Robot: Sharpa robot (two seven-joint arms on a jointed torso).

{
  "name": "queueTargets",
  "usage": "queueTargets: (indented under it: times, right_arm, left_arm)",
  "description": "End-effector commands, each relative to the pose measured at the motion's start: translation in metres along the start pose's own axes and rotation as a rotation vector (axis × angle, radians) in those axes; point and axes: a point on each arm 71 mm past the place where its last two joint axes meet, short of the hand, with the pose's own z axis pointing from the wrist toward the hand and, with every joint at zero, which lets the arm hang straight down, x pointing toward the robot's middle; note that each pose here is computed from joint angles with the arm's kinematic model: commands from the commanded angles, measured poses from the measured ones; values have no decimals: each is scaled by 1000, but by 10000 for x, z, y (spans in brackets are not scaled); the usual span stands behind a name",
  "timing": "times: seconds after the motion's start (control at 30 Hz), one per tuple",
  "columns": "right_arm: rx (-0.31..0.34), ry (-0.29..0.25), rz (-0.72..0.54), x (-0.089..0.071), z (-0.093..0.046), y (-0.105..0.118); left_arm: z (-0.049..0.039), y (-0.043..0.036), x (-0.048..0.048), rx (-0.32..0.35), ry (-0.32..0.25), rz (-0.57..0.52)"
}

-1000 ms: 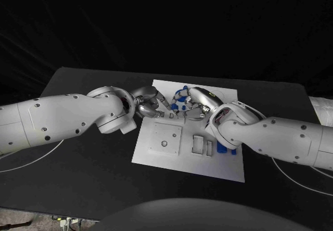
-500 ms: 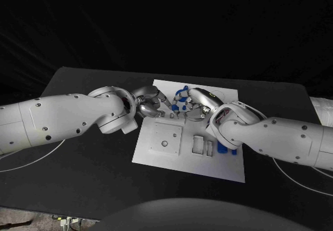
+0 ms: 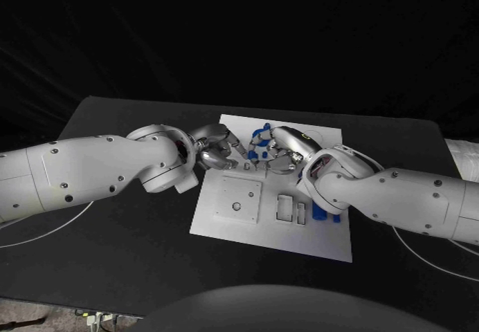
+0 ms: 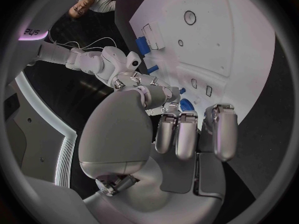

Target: Assemble the parts on the task board

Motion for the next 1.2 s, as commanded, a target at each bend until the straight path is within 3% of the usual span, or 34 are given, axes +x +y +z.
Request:
queueTargets:
  times: [0.03, 1.2]
  right_arm:
    - [-2, 17, -8, 17, 0, 4]
    - [12, 53, -10, 48, 1, -3]
  left_arm:
    - [1, -43, 31, 21, 23, -7]
    - [38, -85, 39, 45, 12, -14]
